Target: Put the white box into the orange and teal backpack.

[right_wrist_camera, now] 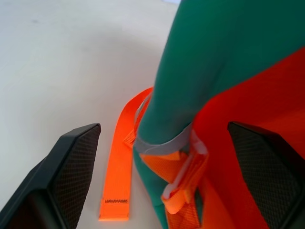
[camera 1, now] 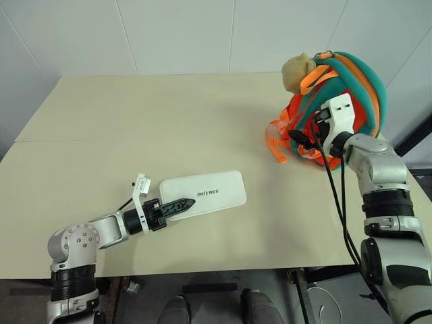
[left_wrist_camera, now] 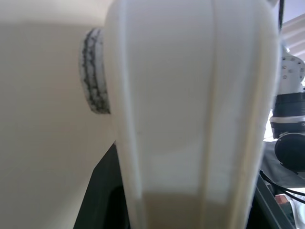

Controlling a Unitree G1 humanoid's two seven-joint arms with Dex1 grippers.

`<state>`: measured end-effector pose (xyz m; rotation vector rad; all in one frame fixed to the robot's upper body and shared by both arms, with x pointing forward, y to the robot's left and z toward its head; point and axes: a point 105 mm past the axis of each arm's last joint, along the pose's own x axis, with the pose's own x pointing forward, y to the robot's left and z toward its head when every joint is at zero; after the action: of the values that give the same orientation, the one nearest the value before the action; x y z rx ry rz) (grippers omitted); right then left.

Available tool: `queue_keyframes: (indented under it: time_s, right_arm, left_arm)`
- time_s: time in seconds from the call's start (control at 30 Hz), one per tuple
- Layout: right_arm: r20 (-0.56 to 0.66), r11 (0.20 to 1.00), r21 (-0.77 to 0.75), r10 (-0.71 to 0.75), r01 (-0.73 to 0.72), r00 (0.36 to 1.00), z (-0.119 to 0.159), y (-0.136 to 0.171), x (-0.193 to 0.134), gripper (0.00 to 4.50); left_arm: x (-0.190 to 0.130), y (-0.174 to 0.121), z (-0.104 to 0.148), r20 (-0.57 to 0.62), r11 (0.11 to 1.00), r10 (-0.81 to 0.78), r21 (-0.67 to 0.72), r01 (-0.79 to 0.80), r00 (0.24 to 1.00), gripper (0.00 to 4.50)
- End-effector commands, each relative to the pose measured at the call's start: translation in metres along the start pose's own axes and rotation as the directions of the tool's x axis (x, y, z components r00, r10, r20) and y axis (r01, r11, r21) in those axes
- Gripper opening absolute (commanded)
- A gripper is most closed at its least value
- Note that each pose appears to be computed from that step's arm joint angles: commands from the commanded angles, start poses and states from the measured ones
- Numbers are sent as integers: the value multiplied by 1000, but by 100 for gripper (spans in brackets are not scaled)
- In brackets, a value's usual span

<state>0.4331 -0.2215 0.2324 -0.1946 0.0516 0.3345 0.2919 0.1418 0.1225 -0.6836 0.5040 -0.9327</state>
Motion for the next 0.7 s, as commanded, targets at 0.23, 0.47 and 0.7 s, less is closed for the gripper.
queue_keyframes:
  time_s: [0.23,0.47,0.7]
  right_arm:
    - [122,998,63,-32,25,992,17,9,30,450]
    - [211,988,115,-123,100,970,27,22,59,450]
    - [309,994,92,-80,53,948,41,45,67,324]
  left_arm:
    - [-1,12,6,17,996,83,13,-83,996,138]
    - [5,12,10,16,998,67,20,-67,998,138]
    - [3,12,16,50,996,79,30,-80,996,138]
